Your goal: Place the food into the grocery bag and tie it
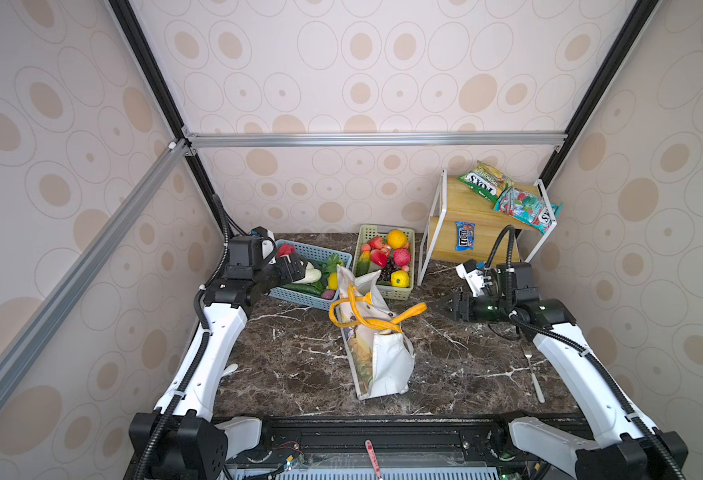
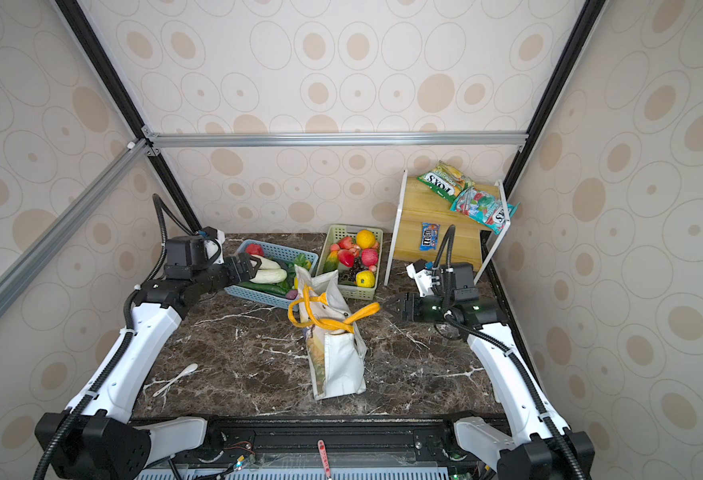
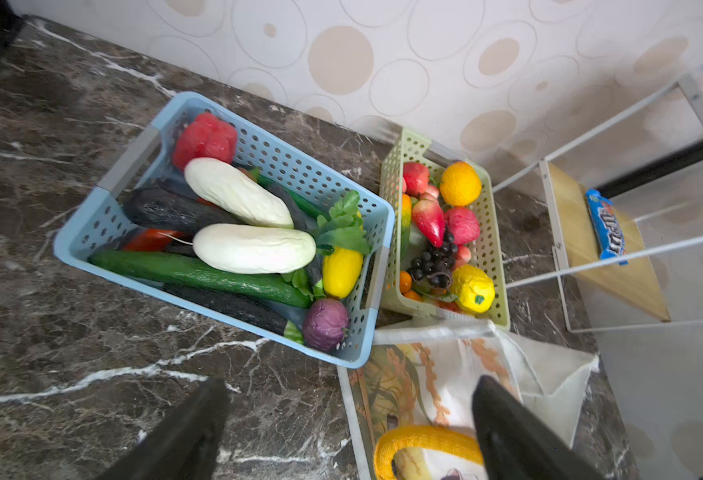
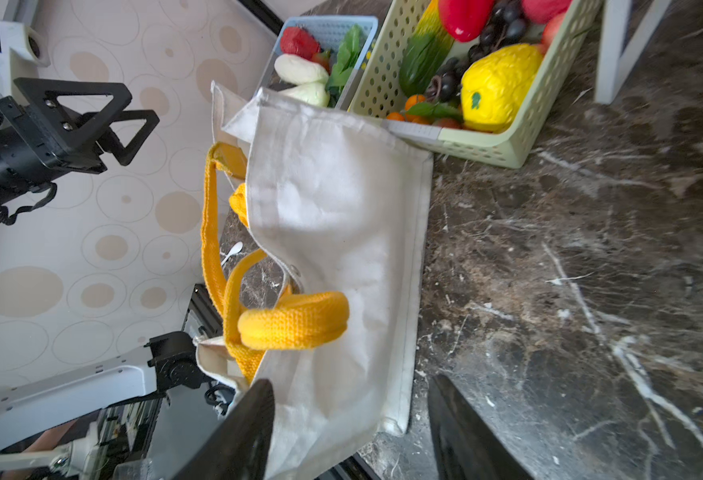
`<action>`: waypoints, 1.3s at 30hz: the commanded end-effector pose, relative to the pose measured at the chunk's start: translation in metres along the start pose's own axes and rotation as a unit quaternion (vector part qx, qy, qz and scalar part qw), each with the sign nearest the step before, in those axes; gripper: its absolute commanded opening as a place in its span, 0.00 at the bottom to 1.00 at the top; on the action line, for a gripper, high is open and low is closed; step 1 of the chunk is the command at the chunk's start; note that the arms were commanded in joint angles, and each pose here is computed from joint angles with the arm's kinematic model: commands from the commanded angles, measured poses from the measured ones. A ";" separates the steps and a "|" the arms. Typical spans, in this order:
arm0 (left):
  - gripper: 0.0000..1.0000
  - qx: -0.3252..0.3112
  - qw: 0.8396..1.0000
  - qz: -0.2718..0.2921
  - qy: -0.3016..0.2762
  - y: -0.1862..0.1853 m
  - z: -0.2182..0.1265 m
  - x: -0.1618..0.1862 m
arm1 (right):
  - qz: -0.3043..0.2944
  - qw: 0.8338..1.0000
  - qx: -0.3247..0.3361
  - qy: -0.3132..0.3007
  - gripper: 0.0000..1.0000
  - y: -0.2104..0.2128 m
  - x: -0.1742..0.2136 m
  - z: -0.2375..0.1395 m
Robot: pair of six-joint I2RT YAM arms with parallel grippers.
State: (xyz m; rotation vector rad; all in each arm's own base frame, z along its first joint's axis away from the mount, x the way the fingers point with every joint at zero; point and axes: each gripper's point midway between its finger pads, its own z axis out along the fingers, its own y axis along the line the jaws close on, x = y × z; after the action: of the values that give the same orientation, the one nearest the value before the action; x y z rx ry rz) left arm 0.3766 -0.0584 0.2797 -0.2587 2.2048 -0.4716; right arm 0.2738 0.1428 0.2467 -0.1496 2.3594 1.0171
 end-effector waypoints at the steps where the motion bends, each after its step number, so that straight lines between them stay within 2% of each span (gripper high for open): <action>1: 0.99 -0.077 0.997 0.025 -0.009 0.026 -0.002 -0.007 | -0.012 0.998 0.045 -0.044 0.81 -0.016 -0.020 -0.011; 2: 0.99 -0.097 0.995 0.029 -0.013 0.035 0.001 -0.007 | -0.015 0.995 0.077 -0.060 1.00 -0.029 -0.026 -0.012; 6: 0.99 -0.160 0.984 0.062 -0.044 0.065 0.010 -0.002 | -0.042 0.977 0.180 -0.107 1.00 -0.072 -0.038 -0.015; 8: 0.99 -0.196 0.974 0.082 -0.075 0.084 0.012 0.000 | -0.060 0.960 0.234 -0.144 1.00 -0.095 -0.041 -0.019; 12: 0.99 -0.214 0.958 0.125 -0.143 0.104 0.012 0.012 | -0.089 0.925 0.301 -0.214 1.00 -0.130 -0.041 -0.026; 19: 0.99 -0.212 0.939 0.173 -0.209 0.125 0.028 0.042 | -0.110 0.900 0.367 -0.209 1.00 -0.174 -0.034 -0.013; 29: 0.99 -0.199 0.935 0.168 -0.243 0.138 0.052 0.063 | -0.118 0.896 0.384 -0.189 1.00 -0.205 -0.032 0.008; 35: 0.99 -0.190 0.934 0.181 -0.243 0.140 0.069 0.070 | -0.117 0.901 0.369 -0.196 1.00 -0.211 -0.026 0.020; 39: 0.99 -0.182 0.933 0.188 -0.248 0.137 0.072 0.067 | -0.128 0.895 0.372 -0.212 1.00 -0.214 -0.025 0.021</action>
State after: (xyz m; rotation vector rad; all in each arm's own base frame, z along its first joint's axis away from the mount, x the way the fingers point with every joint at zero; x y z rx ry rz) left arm 0.3803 0.0261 0.1090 -0.1528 1.8692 0.2056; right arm 0.3659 0.0059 0.1077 0.0639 2.1408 -0.0154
